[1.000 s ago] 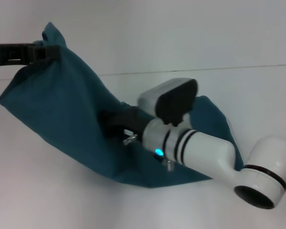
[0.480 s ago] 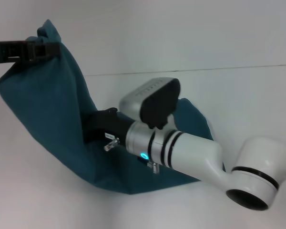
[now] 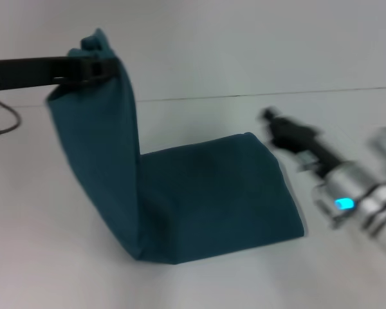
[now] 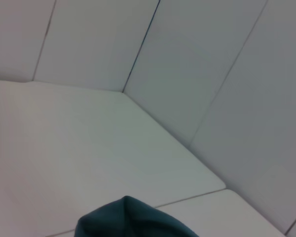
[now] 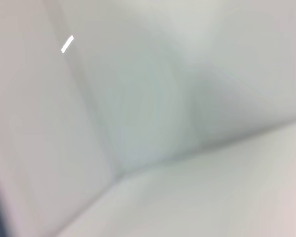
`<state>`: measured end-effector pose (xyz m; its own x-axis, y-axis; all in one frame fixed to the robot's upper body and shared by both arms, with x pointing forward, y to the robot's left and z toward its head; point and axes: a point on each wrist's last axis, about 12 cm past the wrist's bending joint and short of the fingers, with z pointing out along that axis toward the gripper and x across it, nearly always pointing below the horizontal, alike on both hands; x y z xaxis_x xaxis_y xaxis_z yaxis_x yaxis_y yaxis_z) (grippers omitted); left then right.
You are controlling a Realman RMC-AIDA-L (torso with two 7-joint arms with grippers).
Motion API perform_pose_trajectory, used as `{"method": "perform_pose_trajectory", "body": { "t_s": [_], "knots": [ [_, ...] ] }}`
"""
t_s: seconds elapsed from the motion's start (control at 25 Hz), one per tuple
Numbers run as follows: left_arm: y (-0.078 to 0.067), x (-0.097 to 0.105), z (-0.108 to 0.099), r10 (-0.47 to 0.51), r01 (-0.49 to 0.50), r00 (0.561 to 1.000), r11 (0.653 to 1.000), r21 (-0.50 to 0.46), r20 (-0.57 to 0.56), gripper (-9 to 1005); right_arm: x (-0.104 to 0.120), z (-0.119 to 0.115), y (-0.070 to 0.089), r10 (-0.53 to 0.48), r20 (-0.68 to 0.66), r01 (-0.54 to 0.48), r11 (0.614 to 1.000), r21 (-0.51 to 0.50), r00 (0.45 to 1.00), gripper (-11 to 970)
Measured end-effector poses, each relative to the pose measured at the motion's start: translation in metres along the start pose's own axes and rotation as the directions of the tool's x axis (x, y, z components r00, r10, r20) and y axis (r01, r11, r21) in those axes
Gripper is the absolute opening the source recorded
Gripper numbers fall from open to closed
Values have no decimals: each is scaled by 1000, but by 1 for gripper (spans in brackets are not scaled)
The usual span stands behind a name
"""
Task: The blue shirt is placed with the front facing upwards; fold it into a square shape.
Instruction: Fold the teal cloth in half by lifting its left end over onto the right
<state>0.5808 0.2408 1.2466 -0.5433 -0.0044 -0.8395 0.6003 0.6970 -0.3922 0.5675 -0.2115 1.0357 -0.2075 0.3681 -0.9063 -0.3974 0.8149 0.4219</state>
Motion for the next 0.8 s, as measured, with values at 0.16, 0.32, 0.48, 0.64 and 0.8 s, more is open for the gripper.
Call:
{"method": "perform_pose_trajectory", "body": {
  "t_s": [0.16, 0.32, 0.48, 0.64, 0.8],
  "knots": [
    [-13, 1, 27, 19, -19, 1000, 1000, 25, 2, 30, -20, -29, -45, 57, 87, -65, 993, 96, 995, 93],
    [-24, 5, 54, 25, -24, 1000, 999, 40, -11, 31, -30, -49, -68, 50, 109, -68, 985, 158, 993, 94],
    [-33, 12, 79, 24, -23, 999, 999, 49, -22, 31, -36, -66, -85, 36, 132, -65, 973, 220, 991, 95],
    [-40, 26, 105, 10, -9, 1000, 999, 44, -26, 31, -39, -80, -97, 34, 148, -73, 961, 265, 988, 96],
    [-49, 44, 136, 0, 2, 999, 999, 38, -37, 30, -40, -86, -101, 36, 153, -78, 956, 282, 988, 97]
  ]
}}
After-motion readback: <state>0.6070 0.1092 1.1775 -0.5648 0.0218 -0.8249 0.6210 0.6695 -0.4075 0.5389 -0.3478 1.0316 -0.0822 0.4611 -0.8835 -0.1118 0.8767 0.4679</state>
